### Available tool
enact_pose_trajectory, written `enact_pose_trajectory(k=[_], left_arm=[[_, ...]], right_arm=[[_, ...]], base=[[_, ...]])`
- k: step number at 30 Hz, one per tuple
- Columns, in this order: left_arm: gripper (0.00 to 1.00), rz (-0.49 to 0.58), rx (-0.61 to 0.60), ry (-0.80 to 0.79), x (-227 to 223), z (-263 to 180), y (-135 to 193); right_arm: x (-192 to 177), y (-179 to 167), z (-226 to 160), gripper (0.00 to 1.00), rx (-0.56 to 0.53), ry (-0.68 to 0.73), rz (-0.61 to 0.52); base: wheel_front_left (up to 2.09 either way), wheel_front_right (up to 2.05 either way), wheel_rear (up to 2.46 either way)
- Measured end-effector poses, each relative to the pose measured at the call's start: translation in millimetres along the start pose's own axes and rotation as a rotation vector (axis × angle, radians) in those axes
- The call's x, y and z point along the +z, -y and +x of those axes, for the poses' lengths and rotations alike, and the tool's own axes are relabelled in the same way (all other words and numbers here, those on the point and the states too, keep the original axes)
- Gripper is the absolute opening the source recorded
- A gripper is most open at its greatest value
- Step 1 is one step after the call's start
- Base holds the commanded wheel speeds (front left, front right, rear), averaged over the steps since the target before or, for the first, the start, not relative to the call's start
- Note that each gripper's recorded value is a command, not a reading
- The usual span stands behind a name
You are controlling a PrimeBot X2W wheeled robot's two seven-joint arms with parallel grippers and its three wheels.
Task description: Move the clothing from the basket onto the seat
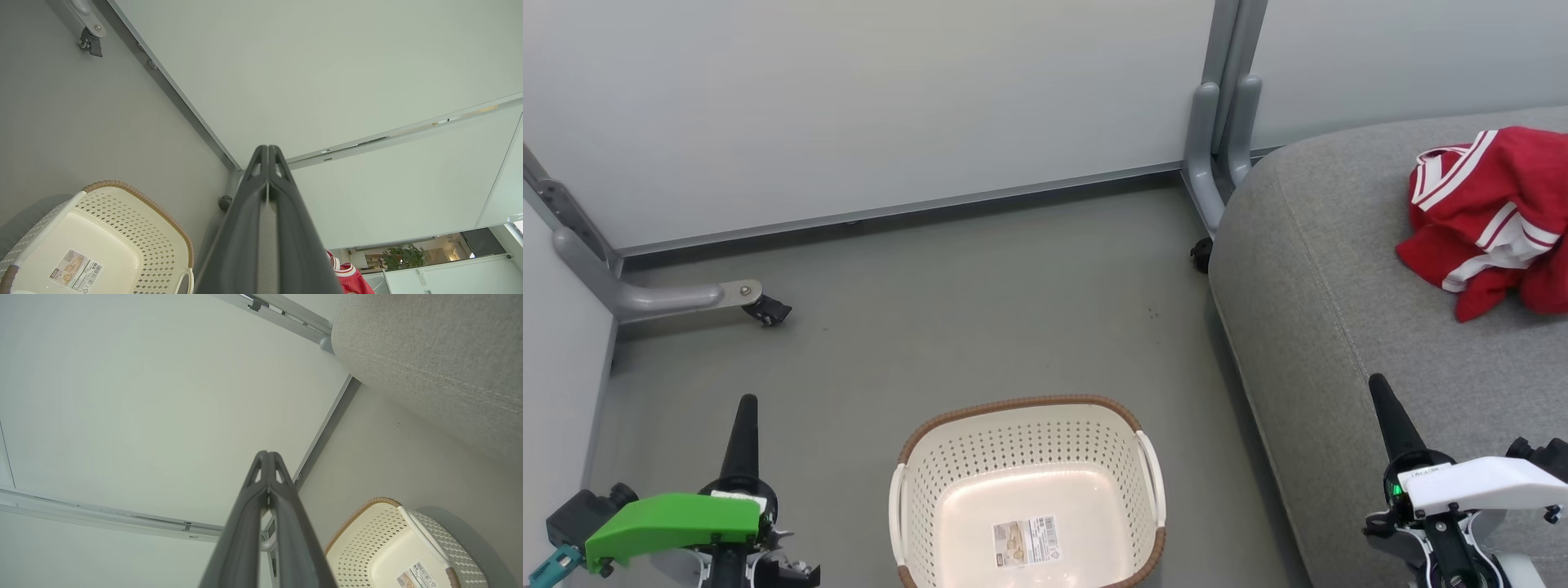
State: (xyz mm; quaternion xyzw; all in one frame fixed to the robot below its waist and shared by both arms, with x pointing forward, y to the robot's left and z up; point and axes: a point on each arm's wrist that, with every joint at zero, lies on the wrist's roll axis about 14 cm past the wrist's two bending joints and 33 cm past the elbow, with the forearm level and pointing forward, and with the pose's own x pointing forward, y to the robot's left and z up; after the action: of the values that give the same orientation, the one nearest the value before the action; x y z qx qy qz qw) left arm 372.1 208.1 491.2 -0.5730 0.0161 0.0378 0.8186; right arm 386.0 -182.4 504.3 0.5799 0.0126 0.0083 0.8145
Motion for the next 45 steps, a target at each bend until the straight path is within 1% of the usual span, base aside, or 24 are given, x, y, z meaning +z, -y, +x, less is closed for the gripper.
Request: enact_pose_trajectory(k=[17,45], left_arm=[[0.0,-0.148,-0.022,-0.011,-1.3,5.6,5.6],[0.0,-0.348,-0.064,-0.033,-3.3,14.1,15.6]], right_arm=[[5.8,2.7,0.7,0.0,-0.006,0.007,0.137],[16.3,5.4,1.0,0.0,-0.003,0.029,0.331]], base=[[0.0,0.0,0.0],[0.0,0.0,0.0]])
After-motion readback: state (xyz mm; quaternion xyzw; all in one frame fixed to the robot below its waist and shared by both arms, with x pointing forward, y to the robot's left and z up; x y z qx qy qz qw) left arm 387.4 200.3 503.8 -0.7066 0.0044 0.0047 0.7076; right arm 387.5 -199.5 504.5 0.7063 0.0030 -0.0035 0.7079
